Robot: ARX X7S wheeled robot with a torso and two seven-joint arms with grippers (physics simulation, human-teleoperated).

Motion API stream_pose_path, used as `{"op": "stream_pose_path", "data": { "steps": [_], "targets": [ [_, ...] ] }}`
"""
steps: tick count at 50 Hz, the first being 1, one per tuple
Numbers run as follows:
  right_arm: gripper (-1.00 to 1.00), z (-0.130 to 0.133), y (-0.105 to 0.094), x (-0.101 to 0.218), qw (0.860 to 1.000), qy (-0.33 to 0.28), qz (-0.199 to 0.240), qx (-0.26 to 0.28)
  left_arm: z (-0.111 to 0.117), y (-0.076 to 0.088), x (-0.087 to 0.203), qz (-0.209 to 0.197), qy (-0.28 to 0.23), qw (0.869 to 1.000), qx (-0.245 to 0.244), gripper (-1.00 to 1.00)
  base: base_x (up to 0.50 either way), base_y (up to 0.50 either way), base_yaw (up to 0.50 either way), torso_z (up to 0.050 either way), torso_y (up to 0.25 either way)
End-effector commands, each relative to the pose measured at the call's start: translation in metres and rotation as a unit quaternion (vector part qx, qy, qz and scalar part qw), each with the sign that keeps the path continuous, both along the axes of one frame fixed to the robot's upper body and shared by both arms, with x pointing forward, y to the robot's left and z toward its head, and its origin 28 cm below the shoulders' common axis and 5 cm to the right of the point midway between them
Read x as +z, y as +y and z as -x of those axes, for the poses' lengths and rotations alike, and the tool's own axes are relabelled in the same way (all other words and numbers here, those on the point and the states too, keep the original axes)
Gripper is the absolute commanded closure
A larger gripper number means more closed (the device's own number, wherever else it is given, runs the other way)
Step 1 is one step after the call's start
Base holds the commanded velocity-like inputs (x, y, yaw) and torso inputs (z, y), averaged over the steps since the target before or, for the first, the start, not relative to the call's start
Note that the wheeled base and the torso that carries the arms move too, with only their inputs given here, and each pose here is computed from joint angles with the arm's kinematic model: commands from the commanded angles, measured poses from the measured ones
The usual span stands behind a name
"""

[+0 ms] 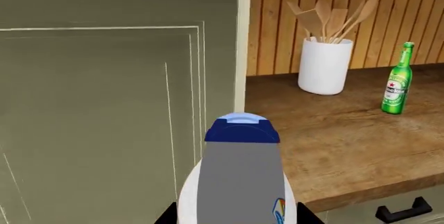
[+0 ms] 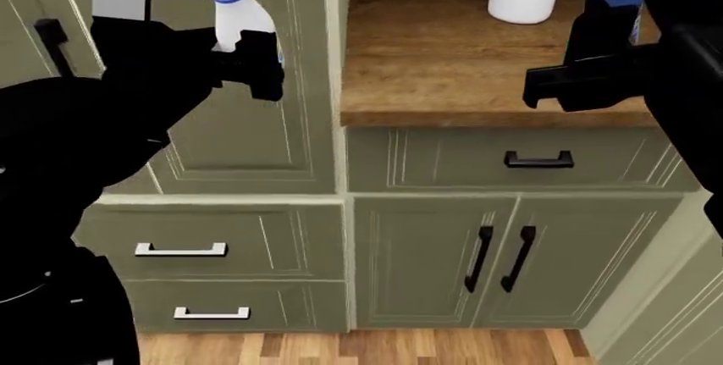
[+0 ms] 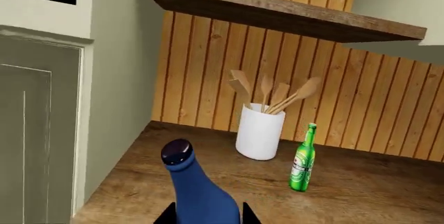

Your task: Move the drinks to the dining counter.

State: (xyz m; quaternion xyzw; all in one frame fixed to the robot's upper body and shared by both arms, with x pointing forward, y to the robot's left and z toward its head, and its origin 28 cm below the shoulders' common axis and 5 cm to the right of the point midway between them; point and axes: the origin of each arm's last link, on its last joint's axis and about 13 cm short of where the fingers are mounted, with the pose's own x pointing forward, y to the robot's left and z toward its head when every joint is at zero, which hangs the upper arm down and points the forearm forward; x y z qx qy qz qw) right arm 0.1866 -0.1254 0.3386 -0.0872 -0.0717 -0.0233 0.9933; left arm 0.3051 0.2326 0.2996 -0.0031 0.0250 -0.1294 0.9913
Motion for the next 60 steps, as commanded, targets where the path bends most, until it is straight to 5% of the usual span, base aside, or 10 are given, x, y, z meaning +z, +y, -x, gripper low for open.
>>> {"op": "stream_pose_path", "data": {
  "steps": [1,60],
  "targets": [
    [1.00,0.0004,-0.0005,0.0025,1.000,-0.012,0.013,-0.006,0.0011,0.0007,0.0028,0.002,-0.004,1.000,0.001,1.00,-0.16,0.50,0.00,0.000,0.000],
    [1.00,0.0065,-0.0081,-0.0045,0.999,-0.028,0.014,-0.014,0.0013,-0.0067,0.0044,-0.017,-0.001,1.000,-0.009,1.00,-0.04,0.50,0.00,0.000,0.001]
  ]
}}
